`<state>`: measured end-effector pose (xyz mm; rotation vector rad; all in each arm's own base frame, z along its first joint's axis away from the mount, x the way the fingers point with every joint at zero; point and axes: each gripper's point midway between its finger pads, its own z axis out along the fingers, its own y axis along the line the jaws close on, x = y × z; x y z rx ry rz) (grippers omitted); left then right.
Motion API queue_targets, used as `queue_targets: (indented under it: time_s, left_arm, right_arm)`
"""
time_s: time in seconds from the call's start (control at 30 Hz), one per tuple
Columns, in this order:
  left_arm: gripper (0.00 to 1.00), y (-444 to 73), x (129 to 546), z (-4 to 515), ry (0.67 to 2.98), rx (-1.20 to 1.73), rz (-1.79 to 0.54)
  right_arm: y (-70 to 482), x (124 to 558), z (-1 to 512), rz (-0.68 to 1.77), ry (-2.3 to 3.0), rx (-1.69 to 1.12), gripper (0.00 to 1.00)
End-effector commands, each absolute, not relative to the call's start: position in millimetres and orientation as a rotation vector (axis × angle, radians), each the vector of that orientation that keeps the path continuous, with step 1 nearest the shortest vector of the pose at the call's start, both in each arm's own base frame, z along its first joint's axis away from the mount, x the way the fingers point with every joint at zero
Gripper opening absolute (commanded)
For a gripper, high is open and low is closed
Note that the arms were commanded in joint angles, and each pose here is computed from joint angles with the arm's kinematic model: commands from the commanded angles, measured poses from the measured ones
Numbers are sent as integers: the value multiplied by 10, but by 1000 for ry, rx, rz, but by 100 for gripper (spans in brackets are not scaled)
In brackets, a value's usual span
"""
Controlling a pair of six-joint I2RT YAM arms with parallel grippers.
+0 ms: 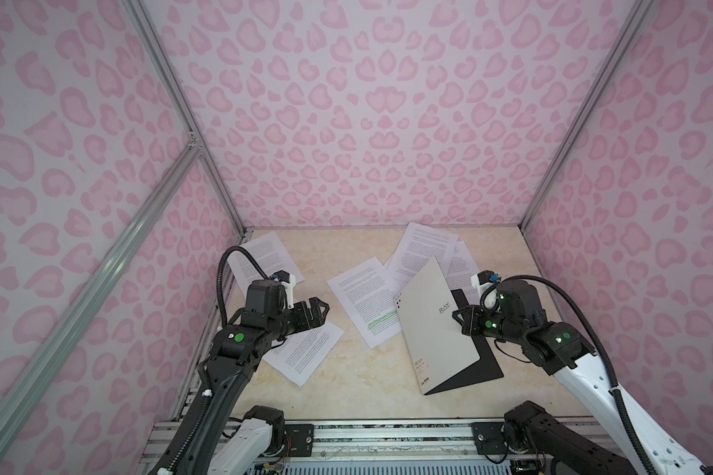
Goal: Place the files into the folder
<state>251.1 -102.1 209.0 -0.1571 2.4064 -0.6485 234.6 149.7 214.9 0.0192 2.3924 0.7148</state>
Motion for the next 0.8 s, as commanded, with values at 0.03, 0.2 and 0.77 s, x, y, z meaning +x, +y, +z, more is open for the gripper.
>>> queue_targets:
  time_s: [0.03,0.2,0.77]
  left_arm:
    - [97,-996,2400,1993,2422,-67,-609]
    - [97,-996,2364,1995,2359,-59,-626]
    - [97,-869,2262,2358,2165,-75,-598]
  right_arm:
    - [1462,2399,2186,682,2317,109,0]
    - [1614,2333,2232,802,2275,109,41]
    - [3699,2247,2510,1070,2163,-205,85]
